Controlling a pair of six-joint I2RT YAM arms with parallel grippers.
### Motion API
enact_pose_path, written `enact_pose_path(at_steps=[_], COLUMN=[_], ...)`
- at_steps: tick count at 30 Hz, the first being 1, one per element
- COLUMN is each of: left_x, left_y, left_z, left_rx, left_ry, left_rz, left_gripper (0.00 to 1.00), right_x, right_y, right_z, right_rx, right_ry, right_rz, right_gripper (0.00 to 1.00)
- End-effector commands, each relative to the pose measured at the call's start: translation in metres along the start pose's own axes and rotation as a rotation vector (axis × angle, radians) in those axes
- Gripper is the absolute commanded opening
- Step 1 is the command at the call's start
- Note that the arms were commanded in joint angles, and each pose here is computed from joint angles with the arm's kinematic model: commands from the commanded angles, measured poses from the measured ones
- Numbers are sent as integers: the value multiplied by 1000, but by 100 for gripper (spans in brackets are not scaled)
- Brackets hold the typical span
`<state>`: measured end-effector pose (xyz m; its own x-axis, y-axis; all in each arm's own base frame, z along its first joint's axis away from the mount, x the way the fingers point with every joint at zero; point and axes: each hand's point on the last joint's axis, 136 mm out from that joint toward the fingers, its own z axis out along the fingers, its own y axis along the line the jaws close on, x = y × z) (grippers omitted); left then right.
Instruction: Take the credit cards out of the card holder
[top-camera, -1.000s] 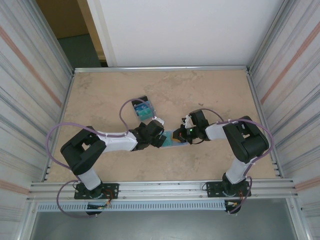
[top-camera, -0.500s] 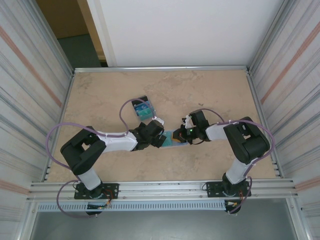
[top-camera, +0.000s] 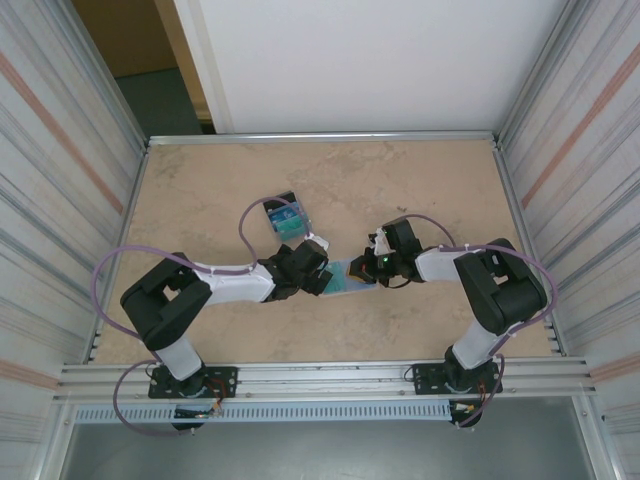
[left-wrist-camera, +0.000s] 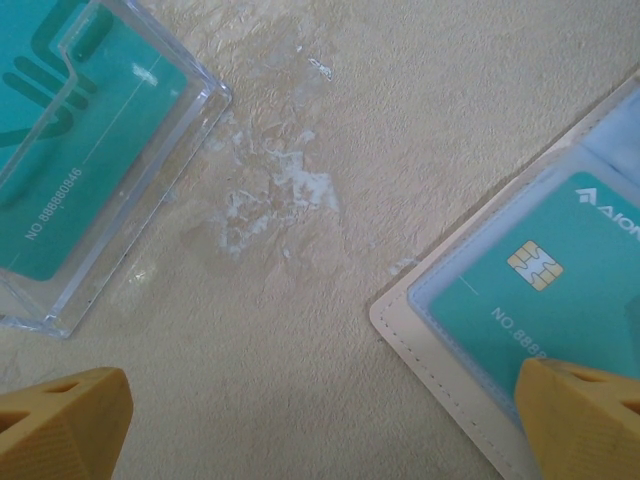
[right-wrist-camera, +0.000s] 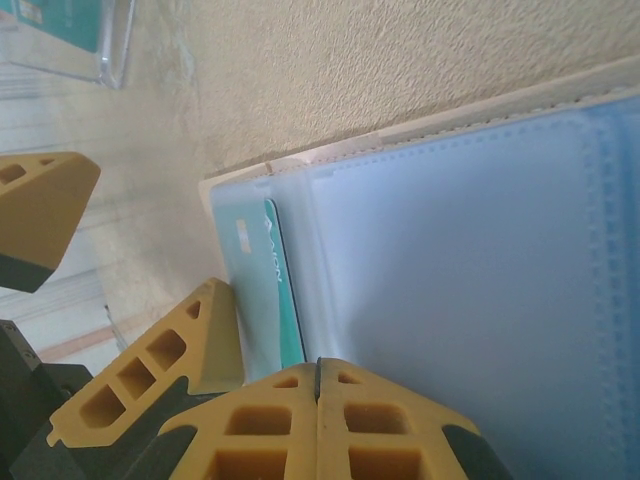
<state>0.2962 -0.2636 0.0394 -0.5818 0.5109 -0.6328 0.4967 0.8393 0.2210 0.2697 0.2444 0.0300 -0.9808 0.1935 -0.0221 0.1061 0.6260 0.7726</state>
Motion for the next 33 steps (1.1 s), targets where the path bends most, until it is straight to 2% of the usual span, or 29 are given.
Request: enact_pose_path(at_steps=[1,4,7,15,33], left_x=[14,15,17,19,20], left_y=[11,10,9,8,4], left_z=[-2,-1,0,1,1], left_rx=[-30,-28,-20,-19,4], left_ry=[48,50,56,59,60], left_rz=[38,36,36,37,26], left_gripper=[99,99,99,99,99], right_x=[6,7,8,9,12], right_y=[4,8,9,9,18], right_z=[-4,-2,2,12,21], right_rx=[-15,-12,-6,-13,-79], right_ry=[12,21,30,59,99], right_rz=[-30,-51,-60,-64,-79], right_gripper=[0,1,9,14,12])
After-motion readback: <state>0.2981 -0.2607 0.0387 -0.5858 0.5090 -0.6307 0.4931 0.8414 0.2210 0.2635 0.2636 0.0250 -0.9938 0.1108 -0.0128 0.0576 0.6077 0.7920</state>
